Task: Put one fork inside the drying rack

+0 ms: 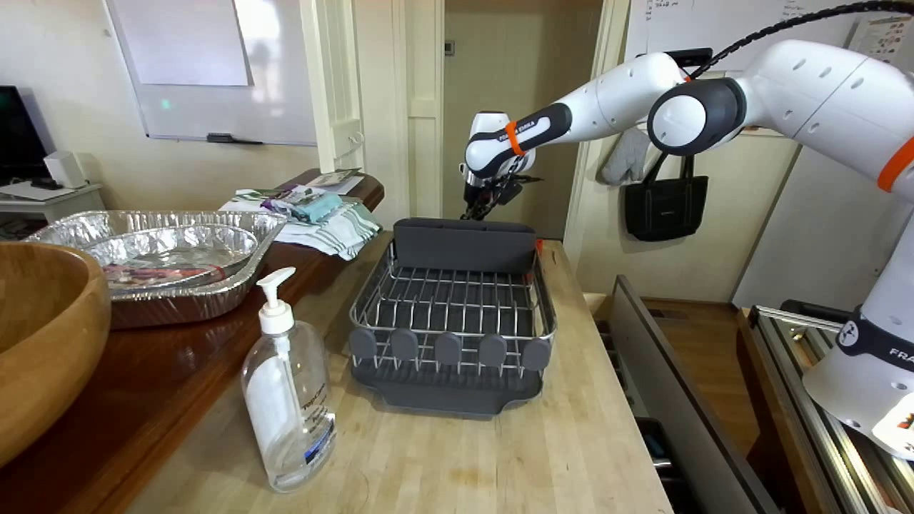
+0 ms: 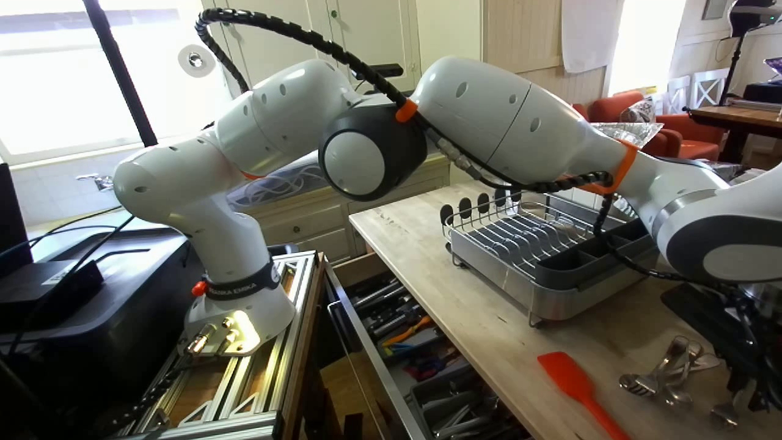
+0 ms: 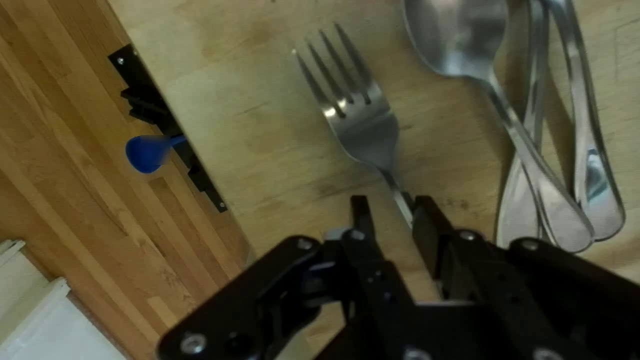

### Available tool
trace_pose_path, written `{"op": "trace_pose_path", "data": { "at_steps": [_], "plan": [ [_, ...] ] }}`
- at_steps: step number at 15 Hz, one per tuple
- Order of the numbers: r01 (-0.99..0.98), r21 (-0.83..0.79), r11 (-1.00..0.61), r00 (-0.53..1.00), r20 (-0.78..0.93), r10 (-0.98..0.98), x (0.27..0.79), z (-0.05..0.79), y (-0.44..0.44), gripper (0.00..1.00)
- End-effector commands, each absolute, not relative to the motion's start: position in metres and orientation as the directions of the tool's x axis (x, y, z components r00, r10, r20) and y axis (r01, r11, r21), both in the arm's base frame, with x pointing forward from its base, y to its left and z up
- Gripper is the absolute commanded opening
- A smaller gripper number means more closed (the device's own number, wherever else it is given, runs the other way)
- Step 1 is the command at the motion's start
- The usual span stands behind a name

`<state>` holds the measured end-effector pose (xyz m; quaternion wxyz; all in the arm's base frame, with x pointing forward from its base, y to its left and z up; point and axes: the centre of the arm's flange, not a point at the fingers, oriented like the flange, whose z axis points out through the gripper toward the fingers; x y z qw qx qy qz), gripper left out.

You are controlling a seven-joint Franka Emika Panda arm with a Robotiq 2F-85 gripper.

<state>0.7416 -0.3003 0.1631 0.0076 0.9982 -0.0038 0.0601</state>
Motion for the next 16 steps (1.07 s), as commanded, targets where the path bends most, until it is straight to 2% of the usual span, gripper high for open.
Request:
{"op": "trace_pose_path", "data": {
  "at_steps": [1,6,7,11,12,13,14,16],
  "plan": [
    [0.02,0.028,-0.999,0.993,0.114,0.023,0.752,0.162,-0.307,0.6],
    [0.062,0.039,-0.997,0.992,0.11,0.066,0.752,0.16,-0.305,0.97],
    [0.076,0.044,-0.996,0.991,0.105,0.08,0.752,0.157,-0.304,1.0],
    [0.107,0.055,-0.993,0.989,0.094,0.112,0.752,0.151,-0.302,1.0],
    [0.111,0.059,-0.992,0.989,0.092,0.116,0.752,0.15,-0.302,1.0],
    [0.117,0.063,-0.991,0.988,0.089,0.123,0.752,0.148,-0.301,0.75],
    [0.123,0.064,-0.99,0.988,0.087,0.129,0.752,0.148,-0.301,0.75],
    [0.129,0.069,-0.989,0.987,0.083,0.134,0.752,0.146,-0.3,0.59]
  ]
}}
